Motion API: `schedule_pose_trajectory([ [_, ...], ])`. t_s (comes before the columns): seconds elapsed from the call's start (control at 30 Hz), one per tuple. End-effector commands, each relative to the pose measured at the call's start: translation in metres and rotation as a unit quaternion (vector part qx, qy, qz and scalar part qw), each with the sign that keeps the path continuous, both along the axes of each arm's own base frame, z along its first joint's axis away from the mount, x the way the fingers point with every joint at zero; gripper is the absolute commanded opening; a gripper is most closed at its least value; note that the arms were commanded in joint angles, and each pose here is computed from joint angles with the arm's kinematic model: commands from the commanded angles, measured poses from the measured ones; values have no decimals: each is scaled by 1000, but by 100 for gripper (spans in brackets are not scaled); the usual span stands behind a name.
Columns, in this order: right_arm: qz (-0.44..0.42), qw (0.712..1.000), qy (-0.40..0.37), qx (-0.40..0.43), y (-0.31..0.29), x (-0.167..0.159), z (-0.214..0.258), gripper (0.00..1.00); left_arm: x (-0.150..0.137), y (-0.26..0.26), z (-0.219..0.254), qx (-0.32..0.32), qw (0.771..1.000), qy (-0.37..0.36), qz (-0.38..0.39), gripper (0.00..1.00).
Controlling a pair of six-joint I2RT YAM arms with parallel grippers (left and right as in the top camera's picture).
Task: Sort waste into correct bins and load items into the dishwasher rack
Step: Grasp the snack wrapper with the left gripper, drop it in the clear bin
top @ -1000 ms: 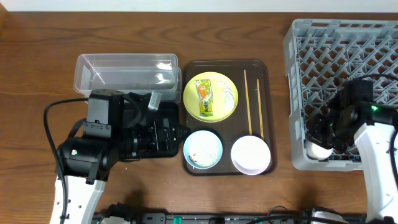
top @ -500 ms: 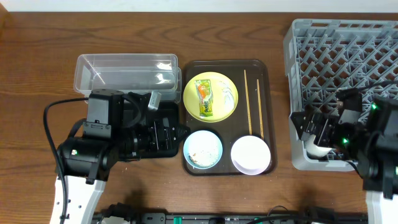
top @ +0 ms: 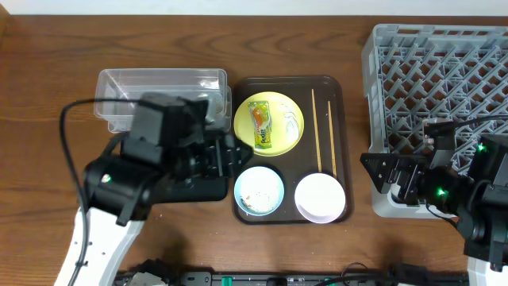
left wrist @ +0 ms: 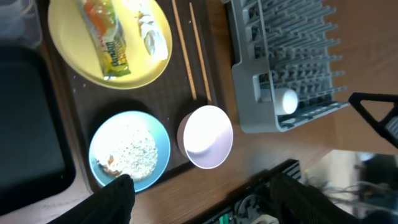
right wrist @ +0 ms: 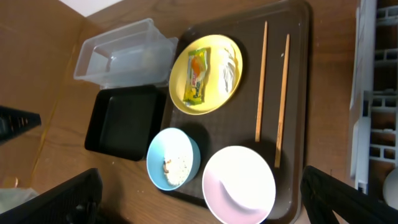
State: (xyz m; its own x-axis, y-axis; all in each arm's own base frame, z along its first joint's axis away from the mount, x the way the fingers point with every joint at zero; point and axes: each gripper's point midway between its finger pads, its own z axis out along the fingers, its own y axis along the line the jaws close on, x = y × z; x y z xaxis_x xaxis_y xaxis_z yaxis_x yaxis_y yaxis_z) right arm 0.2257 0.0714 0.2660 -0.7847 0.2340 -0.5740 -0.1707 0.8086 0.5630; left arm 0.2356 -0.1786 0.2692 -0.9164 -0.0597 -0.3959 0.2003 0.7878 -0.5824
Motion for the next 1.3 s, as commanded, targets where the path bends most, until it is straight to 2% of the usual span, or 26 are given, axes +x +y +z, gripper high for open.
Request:
schedule_pose_trajectory([
  [0.0,16,1000,-7,9,7,-3,7,99,24,-3,-19,83,996,-10,29,73],
  [0.13,16,1000,-6,9,7,-3,7,99,55,-5,-58,170,983,-4,68,72],
  [0.33,15,1000,-5,8,7,-3,6,99,95,-34,-117,186,981,24,58,72],
  [0.43,14,1000,-5,7,7,-3,6,99,115,-45,-142,188,980,21,60,73],
  [0.53,14,1000,-4,8,7,-3,6,99,134,-43,-168,216,973,13,77,73],
  [0.73,14,1000,6,9,7,-7,3,99,145,-43,-224,249,965,40,78,73],
  [0.93,14,1000,8,10,7,-7,3,99,148,-44,-255,260,961,56,75,70],
  [1.03,14,1000,8,10,7,-7,3,99,147,-44,-263,263,960,62,73,60],
  [1.2,14,1000,8,10,7,-7,3,99,151,-48,-252,247,965,59,72,13],
  [1.23,14,1000,7,10,7,-7,3,99,152,-48,-247,243,966,56,73,6],
  [1.27,14,1000,7,10,7,-7,3,99,155,-49,-238,236,968,53,75,6],
])
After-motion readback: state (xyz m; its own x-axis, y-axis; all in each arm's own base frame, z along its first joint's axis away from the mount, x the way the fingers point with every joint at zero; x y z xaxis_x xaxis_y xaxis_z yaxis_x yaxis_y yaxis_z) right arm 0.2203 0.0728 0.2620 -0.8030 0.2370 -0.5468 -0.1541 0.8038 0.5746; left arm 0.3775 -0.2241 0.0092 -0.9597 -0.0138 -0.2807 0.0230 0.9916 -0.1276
